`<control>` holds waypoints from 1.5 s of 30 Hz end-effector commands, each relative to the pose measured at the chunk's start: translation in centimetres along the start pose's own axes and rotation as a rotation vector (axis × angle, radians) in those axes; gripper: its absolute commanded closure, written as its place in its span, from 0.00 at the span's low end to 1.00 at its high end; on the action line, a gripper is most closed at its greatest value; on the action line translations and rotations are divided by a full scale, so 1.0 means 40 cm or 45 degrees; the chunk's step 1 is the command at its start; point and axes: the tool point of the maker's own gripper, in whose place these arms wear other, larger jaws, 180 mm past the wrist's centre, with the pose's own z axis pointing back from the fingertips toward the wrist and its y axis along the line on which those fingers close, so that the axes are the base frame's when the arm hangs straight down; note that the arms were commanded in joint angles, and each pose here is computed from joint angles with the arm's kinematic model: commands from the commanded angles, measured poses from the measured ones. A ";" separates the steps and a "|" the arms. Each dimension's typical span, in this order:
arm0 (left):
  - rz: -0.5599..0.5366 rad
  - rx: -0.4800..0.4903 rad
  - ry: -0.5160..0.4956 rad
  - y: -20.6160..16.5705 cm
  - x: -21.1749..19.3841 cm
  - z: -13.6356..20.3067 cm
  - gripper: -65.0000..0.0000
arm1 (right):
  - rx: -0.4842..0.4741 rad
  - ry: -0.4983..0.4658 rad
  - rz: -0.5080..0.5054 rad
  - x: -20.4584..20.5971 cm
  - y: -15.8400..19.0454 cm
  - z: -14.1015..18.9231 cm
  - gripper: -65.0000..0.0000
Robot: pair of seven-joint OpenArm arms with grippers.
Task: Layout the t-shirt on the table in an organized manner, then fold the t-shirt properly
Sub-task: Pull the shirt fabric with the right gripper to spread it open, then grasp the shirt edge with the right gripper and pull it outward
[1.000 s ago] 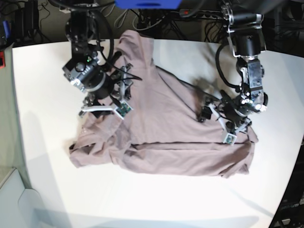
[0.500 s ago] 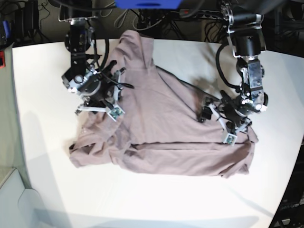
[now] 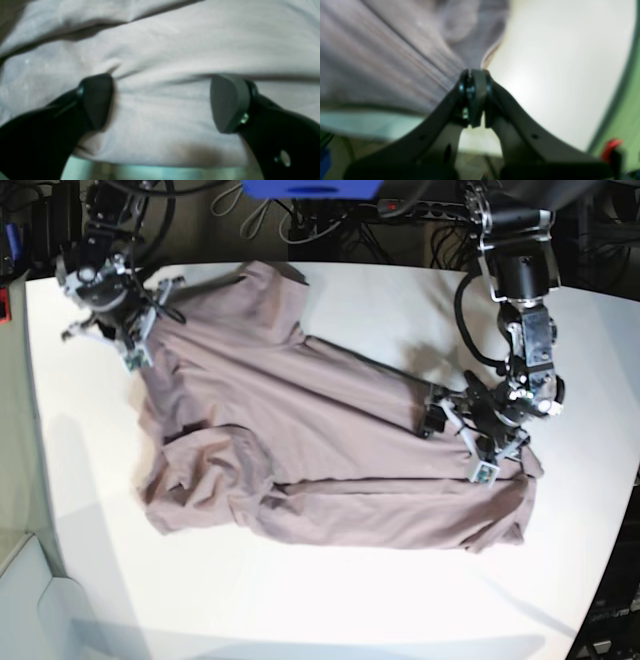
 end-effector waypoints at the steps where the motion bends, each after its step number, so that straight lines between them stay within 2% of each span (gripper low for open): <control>1: -0.020 0.022 0.130 0.008 -0.053 0.002 0.07 | -0.022 0.000 -0.011 -0.005 -0.009 0.011 0.94; 8: -0.025 0.024 0.114 0.012 -0.033 0.001 0.07 | -0.005 0.055 -0.033 -0.059 0.014 0.027 0.62; 10: -0.027 0.026 0.112 0.013 -0.031 0.001 0.07 | -0.034 0.024 -0.026 -0.039 0.000 0.042 0.53; 13: -0.031 0.031 0.106 0.016 -0.023 0.005 0.07 | -0.120 -0.015 -0.049 -0.020 -0.050 0.074 0.46; 17: -0.076 0.064 0.043 0.021 0.019 0.032 0.07 | -0.214 -0.089 -0.107 0.032 -0.119 0.083 0.45; 21: -0.123 0.097 -0.008 0.019 0.042 0.066 0.07 | -0.235 -0.207 -0.105 0.131 -0.142 0.080 0.45; 28: -0.081 0.069 0.096 0.018 -0.046 0.048 0.07 | -0.147 -0.439 0.062 0.345 -0.079 0.084 0.45; 31: -0.047 0.102 0.130 0.050 -0.096 0.068 0.07 | -0.119 -0.510 0.117 0.420 -0.062 0.082 0.45; 36: 0.054 0.177 0.158 0.111 -0.160 0.107 0.07 | -0.048 -0.479 0.126 0.487 -0.074 -0.008 0.45; 41: 0.098 0.237 0.185 0.158 -0.204 0.145 0.07 | 0.048 -0.361 0.111 0.499 -0.083 -0.120 0.45; 45: 0.108 0.245 0.210 0.161 -0.236 0.157 0.07 | 0.103 -0.341 0.101 0.500 -0.049 -0.142 0.45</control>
